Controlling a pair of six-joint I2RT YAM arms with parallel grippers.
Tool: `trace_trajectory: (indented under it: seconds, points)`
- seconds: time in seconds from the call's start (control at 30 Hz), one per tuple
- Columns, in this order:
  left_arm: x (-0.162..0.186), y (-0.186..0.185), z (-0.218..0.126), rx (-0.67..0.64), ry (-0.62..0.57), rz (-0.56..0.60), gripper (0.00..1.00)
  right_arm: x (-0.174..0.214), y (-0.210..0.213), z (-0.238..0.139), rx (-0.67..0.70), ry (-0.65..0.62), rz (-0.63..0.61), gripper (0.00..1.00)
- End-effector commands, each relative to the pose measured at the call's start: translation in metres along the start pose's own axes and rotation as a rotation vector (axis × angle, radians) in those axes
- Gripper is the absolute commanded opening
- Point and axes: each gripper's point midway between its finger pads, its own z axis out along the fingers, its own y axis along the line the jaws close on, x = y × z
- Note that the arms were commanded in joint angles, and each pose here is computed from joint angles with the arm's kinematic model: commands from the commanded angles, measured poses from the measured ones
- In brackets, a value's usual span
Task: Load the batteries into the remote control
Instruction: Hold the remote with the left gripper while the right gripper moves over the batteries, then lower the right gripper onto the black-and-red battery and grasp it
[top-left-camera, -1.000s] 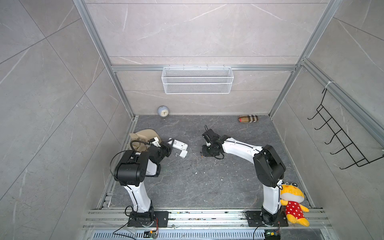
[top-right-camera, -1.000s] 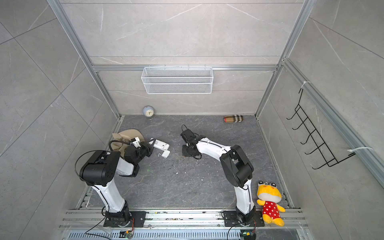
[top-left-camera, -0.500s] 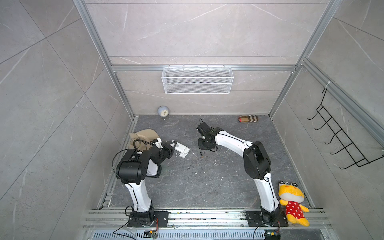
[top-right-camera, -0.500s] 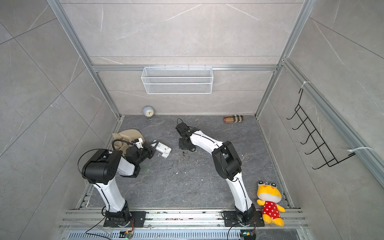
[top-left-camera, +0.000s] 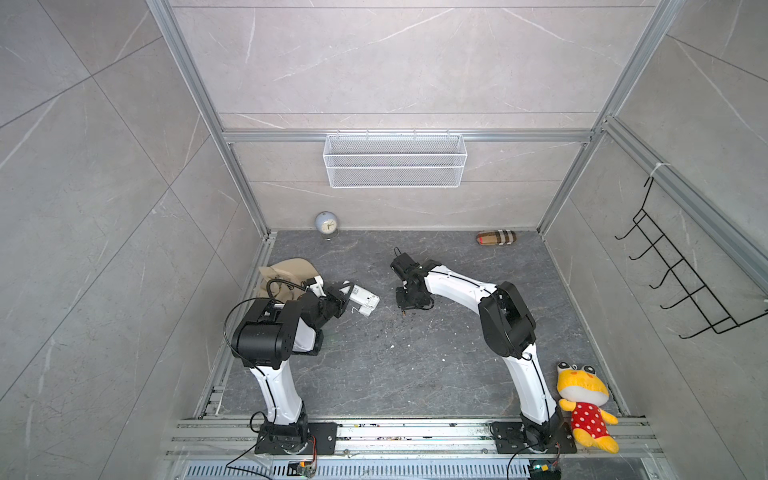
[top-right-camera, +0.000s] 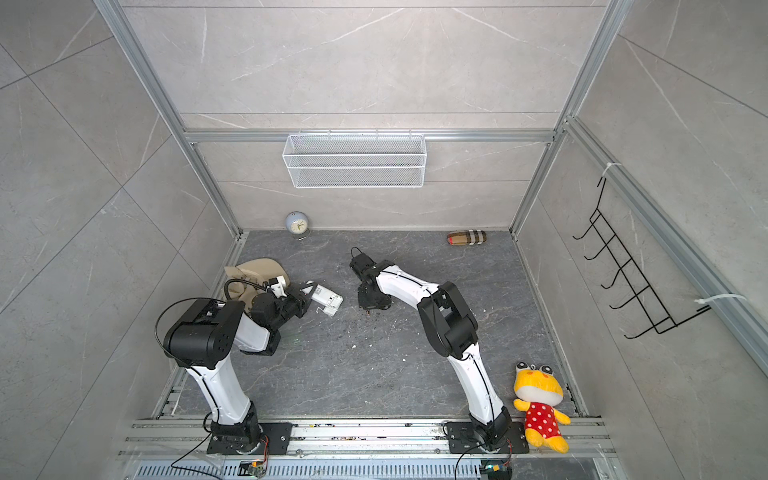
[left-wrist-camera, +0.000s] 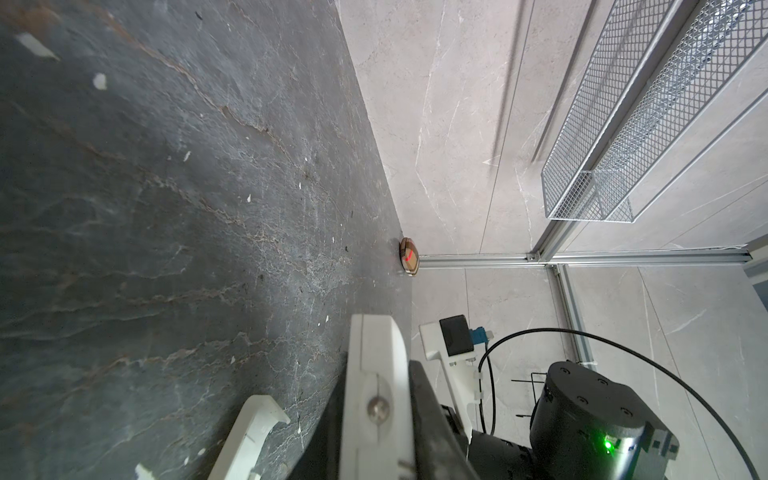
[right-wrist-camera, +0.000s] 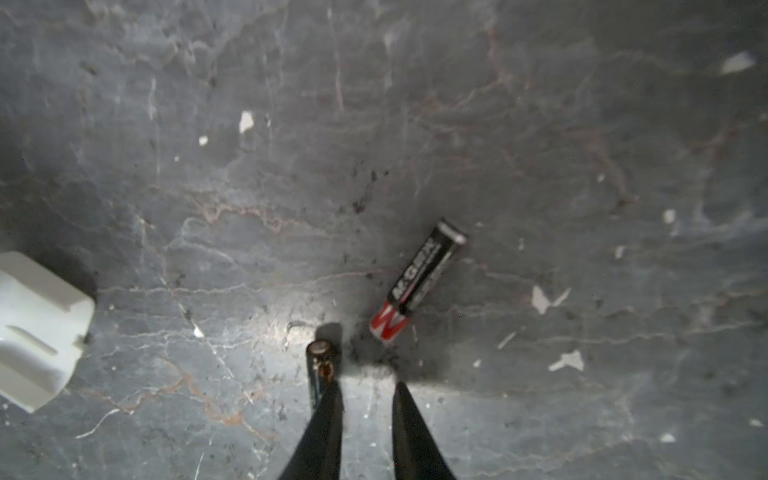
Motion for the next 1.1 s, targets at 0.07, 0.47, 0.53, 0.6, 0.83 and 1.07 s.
trace_trajectory:
  seconds: [0.07, 0.47, 0.53, 0.6, 0.83, 1.07]
  points:
    - [-0.001, -0.023, -0.001, 0.078, -0.004, 0.075, 0.03, 0.006, 0.006, -0.009, -0.007, -0.006, -0.029, 0.25]
    - [-0.002, -0.020, -0.003, 0.066, -0.019, 0.071, 0.03, 0.002, 0.016, -0.022, -0.015, -0.064, -0.034, 0.25]
    - [-0.002, -0.020, -0.003, 0.067, -0.017, 0.071, 0.03, -0.001, 0.017, -0.026, -0.018, -0.082, -0.030, 0.25]
    - [-0.002, -0.020, -0.003, 0.068, -0.016, 0.072, 0.03, -0.006, 0.014, -0.032, -0.009, -0.106, -0.019, 0.25]
    - [-0.002, -0.019, -0.004, 0.062, -0.022, 0.069, 0.03, -0.018, 0.000, -0.032, 0.052, -0.125, -0.023, 0.26]
    - [-0.002, -0.018, -0.004, 0.062, -0.020, 0.067, 0.03, -0.029, -0.014, -0.029, 0.078, -0.106, 0.064, 0.32]
